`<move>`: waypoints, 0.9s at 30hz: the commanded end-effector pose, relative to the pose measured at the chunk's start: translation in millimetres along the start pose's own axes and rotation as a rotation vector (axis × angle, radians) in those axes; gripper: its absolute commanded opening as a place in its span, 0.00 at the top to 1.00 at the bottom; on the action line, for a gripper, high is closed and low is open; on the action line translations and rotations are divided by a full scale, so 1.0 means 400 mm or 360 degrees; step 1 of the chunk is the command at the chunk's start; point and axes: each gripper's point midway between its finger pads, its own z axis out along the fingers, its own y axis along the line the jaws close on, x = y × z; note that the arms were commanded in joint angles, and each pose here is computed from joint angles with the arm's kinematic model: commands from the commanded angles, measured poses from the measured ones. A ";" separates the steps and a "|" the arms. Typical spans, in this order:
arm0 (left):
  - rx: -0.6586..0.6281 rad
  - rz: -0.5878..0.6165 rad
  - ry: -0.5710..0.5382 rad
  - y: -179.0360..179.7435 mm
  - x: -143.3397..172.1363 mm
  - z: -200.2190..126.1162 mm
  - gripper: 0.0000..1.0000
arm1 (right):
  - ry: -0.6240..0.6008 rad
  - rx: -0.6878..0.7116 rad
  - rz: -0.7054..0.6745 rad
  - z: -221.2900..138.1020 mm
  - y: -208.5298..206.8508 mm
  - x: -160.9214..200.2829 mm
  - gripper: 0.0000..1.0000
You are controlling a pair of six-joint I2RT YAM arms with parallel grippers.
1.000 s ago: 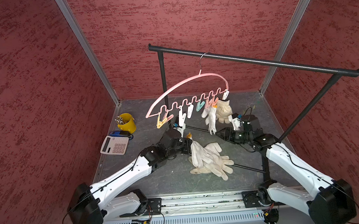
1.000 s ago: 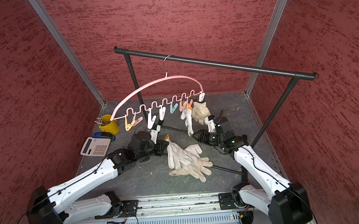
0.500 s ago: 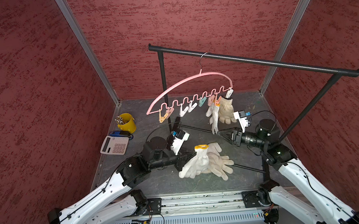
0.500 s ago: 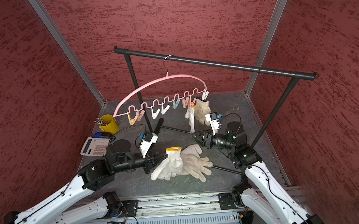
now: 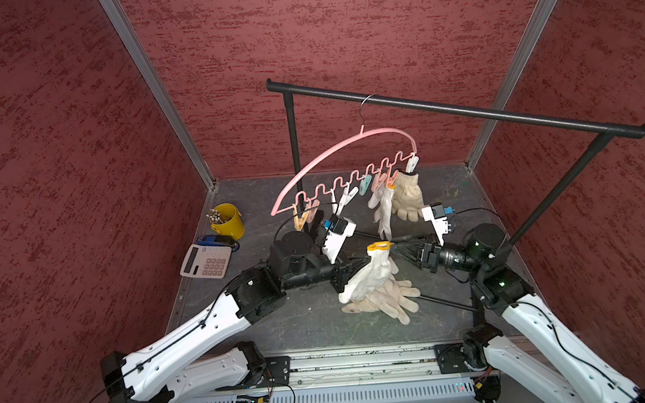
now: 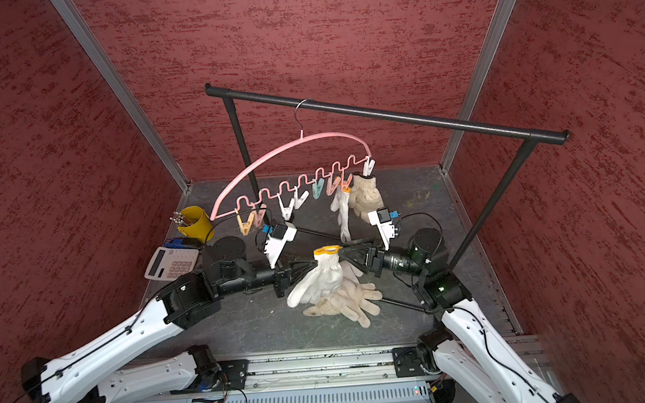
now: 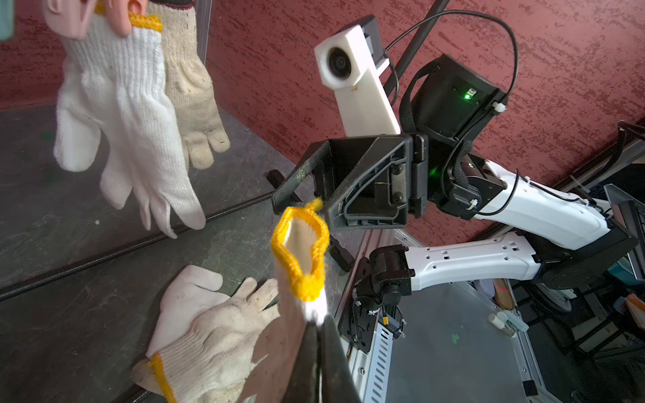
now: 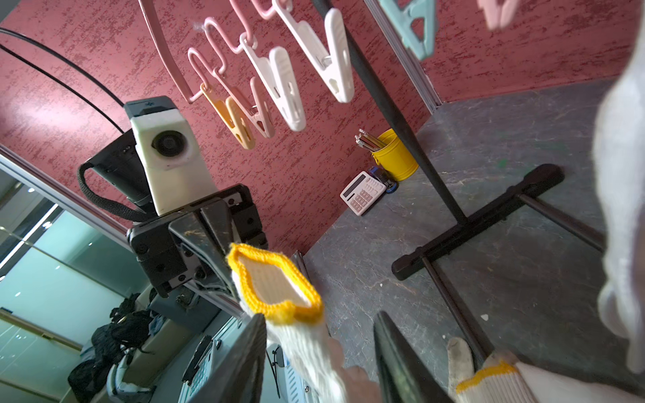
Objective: Clip the gloves onto a hanger to dry
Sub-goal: Pick up the glove from the center of the board.
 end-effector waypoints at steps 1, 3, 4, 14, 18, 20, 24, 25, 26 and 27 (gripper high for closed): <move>0.0037 0.0071 -0.0140 -0.034 -0.073 -0.008 1.00 | -0.0017 -0.0089 -0.0073 0.008 0.035 -0.013 0.49; 0.0033 0.0077 -0.0147 -0.035 -0.079 -0.006 1.00 | -0.0007 -0.0088 -0.0077 0.010 0.031 -0.009 0.49; 0.0028 0.0076 -0.0154 -0.034 -0.082 -0.006 1.00 | -0.0005 -0.0086 -0.0074 0.011 0.028 -0.006 0.49; -0.0002 0.0081 -0.0162 -0.035 -0.088 -0.009 1.00 | -0.0036 -0.0119 -0.0066 0.019 0.030 -0.006 0.50; -0.0001 0.0083 -0.0156 -0.038 -0.089 -0.003 1.00 | -0.0052 -0.0155 -0.0060 0.027 0.038 -0.010 0.54; -0.0012 0.0083 -0.0155 -0.034 -0.089 0.000 1.00 | -0.0046 -0.0169 -0.0054 0.031 0.042 -0.010 0.58; -0.0101 0.0047 -0.0166 -0.009 -0.090 0.002 1.00 | -0.0035 -0.0184 -0.0046 0.034 0.047 -0.007 0.72; -0.0140 0.0029 -0.0165 0.004 -0.088 0.002 1.00 | -0.0036 -0.0185 -0.0049 0.033 0.049 -0.007 0.78; -0.0160 0.0025 -0.0166 0.010 -0.087 0.002 1.00 | -0.0037 -0.0184 -0.0050 0.033 0.049 -0.007 0.86; -0.0181 0.0017 -0.0170 0.016 -0.086 0.002 1.00 | -0.0039 -0.0181 -0.0049 0.032 0.049 -0.007 0.95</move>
